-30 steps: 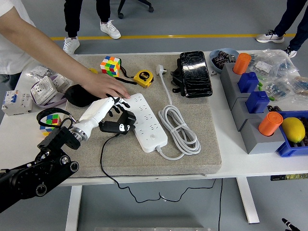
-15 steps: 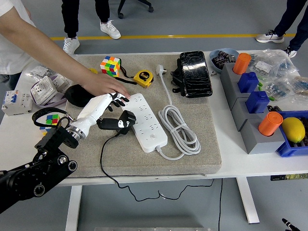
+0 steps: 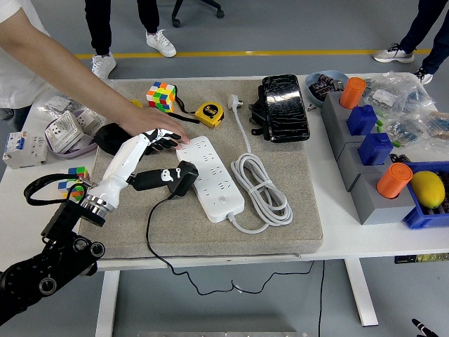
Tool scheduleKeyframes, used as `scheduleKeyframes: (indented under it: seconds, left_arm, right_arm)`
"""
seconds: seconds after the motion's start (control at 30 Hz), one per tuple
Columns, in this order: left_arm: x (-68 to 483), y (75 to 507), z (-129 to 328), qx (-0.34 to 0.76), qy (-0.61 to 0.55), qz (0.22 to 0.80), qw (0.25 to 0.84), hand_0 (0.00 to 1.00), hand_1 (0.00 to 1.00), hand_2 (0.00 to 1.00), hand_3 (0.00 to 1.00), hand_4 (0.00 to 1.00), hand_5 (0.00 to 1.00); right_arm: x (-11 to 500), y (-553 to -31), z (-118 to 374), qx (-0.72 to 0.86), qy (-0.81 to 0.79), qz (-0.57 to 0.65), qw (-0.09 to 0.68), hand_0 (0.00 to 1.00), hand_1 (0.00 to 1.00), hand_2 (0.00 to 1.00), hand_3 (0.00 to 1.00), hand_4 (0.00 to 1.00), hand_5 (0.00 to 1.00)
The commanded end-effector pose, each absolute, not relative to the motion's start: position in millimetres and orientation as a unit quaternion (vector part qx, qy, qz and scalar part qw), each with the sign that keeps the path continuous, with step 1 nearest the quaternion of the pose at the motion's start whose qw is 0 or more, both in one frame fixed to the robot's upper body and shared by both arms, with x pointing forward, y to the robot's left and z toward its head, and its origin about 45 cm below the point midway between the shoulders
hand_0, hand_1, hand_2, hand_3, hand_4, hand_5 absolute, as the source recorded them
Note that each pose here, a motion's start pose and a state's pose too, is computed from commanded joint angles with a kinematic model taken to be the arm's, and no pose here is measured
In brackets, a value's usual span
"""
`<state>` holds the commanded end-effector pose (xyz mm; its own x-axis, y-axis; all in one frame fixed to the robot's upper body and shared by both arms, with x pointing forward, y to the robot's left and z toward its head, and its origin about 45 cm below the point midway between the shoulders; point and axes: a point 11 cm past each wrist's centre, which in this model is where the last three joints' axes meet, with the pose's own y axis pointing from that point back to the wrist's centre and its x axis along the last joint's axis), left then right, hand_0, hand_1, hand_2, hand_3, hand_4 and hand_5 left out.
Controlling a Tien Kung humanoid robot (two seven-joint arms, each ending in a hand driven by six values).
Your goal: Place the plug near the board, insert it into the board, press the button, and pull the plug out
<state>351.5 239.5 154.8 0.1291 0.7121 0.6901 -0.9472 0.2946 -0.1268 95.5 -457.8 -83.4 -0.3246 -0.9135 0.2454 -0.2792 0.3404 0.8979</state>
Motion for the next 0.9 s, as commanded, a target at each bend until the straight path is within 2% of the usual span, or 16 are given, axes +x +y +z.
scheduleKeyframes:
  seconds: [0.17, 0.2, 0.37, 0.4, 0.9]
  left_arm:
    - [345, 247, 145, 0.191, -0.317, 0.576, 0.729, 0.66, 0.679, 0.711, 0.733, 0.998, 0.647]
    - [343, 248, 144, 0.195, -0.313, 0.575, 0.73, 0.81, 0.809, 0.841, 0.818, 0.998, 0.66]
    - [338, 251, 134, 0.23, -0.288, 0.563, 0.74, 0.81, 0.809, 0.841, 0.818, 0.998, 0.66]
    - [336, 251, 131, 0.239, -0.277, 0.56, 0.743, 0.891, 0.899, 0.946, 0.927, 0.998, 0.697]
    - [331, 248, 129, 0.25, -0.247, 0.557, 0.752, 0.874, 0.879, 0.927, 0.917, 0.998, 0.721]
  right_arm:
    - [94, -457, -84, 0.418, -0.713, -0.395, 0.402, 0.569, 0.641, 0.622, 0.55, 0.96, 0.538]
    - [94, -457, -84, 0.417, -0.713, -0.395, 0.402, 0.569, 0.641, 0.621, 0.55, 0.96, 0.538]
    - [94, -458, -84, 0.416, -0.714, -0.395, 0.401, 0.569, 0.641, 0.621, 0.55, 0.96, 0.538]
    - [94, -458, -84, 0.416, -0.714, -0.395, 0.401, 0.569, 0.641, 0.621, 0.55, 0.96, 0.538]
    - [93, -459, -83, 0.416, -0.715, -0.395, 0.4, 0.569, 0.641, 0.621, 0.55, 0.96, 0.539]
